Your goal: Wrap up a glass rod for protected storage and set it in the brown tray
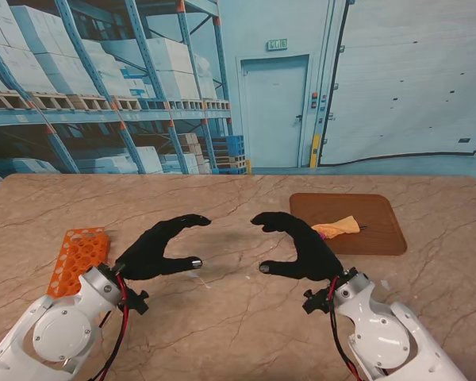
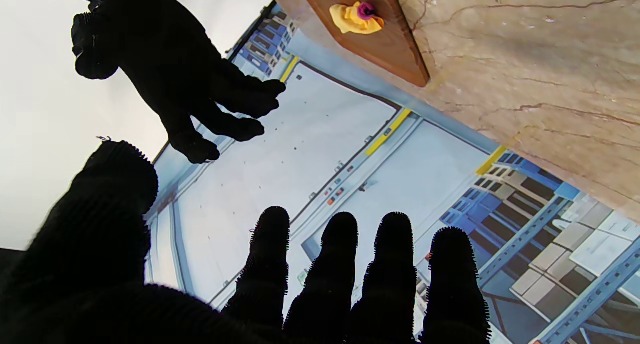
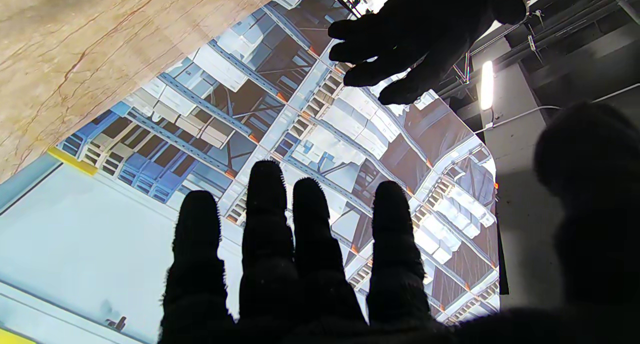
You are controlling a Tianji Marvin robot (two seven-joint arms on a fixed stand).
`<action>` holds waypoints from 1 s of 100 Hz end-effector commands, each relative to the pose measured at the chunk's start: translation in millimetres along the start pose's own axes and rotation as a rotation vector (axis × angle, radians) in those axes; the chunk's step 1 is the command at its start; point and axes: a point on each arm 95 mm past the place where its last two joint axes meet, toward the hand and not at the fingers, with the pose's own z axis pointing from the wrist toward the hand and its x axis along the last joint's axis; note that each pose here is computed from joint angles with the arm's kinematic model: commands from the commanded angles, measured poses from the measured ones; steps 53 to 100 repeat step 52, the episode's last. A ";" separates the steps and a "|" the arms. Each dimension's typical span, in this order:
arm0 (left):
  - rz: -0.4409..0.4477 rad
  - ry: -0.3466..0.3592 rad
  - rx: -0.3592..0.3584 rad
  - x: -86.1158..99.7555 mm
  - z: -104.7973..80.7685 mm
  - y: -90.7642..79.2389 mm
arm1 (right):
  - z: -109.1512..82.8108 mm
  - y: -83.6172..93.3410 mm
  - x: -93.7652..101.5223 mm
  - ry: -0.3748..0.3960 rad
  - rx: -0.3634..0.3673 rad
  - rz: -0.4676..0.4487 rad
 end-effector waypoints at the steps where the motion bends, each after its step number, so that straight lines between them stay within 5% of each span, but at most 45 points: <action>1: -0.012 -0.002 -0.010 2.5 0.1 3.6 | 1.5 -1.8 4.0 0.008 -0.002 0.003; 100: -0.004 -0.012 -0.003 2.7 -0.1 5.0 | 1.6 -2.3 6.3 0.003 -0.010 0.005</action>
